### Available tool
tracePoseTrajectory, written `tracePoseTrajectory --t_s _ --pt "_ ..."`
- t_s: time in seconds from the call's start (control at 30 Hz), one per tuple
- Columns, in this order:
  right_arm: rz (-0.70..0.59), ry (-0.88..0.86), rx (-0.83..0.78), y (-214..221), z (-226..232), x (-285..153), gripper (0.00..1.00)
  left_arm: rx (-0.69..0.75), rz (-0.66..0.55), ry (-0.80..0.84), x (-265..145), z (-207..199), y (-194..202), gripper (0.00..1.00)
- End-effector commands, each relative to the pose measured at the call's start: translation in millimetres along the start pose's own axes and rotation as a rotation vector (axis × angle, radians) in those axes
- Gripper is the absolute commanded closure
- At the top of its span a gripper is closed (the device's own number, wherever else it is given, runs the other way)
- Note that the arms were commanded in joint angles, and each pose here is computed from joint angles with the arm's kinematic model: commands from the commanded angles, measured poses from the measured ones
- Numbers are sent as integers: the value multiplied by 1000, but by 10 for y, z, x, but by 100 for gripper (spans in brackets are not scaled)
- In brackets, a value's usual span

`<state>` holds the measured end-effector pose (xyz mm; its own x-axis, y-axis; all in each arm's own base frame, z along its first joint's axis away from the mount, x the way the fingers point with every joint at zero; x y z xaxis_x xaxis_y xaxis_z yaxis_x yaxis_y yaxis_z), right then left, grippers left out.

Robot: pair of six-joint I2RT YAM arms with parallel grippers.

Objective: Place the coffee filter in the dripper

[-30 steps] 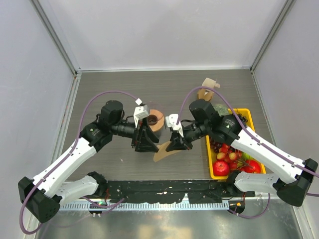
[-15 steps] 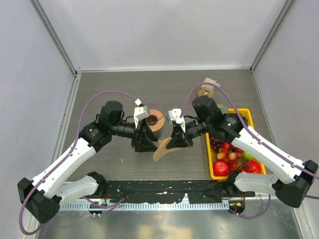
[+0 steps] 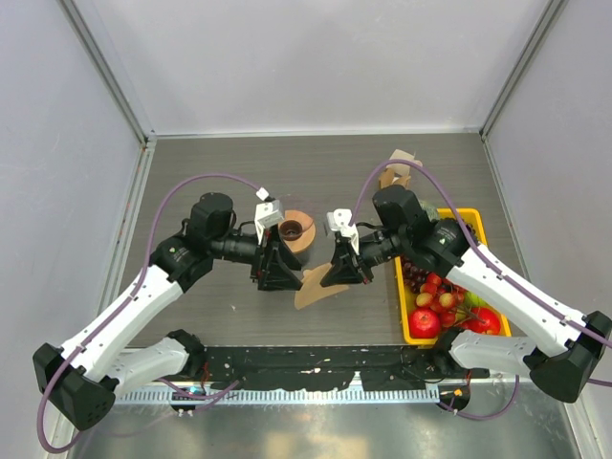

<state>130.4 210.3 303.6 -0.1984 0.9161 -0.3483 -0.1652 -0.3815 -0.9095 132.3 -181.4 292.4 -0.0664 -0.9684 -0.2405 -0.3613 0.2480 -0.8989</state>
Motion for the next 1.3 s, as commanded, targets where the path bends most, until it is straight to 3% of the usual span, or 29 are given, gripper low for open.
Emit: tracePoseTrajectory --t_s 0.0,0.33,0.57,0.6,0.83,0.97,1.13,1.27 --pt "-41 -25 -23 -69 13 6 95 69 -63 -3 -33 -42 -234 36" --pt "-49 -41 -11 -105 -10 39 95 36 -77 38 13 -24 -258 53" --pt "-44 -34 -21 -76 10 19 95 16 -82 111 27 -65 -259 99" --pt "-37 -29 -14 -58 13 15 95 9 -81 120 28 -65 -249 100" --pt "-22 -11 -32 -33 19 -14 95 4 -91 118 -4 -76 -241 100" --pt "-20 -6 -39 -33 21 -17 88 -3 -93 111 -10 -73 -245 100" --pt "-19 -5 -48 -27 28 -26 95 13 -89 128 -8 -73 -224 100" --pt "-18 -10 -42 -28 16 -12 95 18 -90 122 -6 -71 -219 81"
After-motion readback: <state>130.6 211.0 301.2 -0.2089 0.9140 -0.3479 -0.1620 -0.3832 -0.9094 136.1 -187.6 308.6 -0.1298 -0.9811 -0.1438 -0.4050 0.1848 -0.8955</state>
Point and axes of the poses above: each gripper's point midway between its finger pads, its own x axis out along the fingers, its own z axis along the line the jaws close on, y = z × x, the point moved 9 cm from there along -x, back along the fingers, and after that the axes turned 6 degrees about x, right-handed, at the moved point
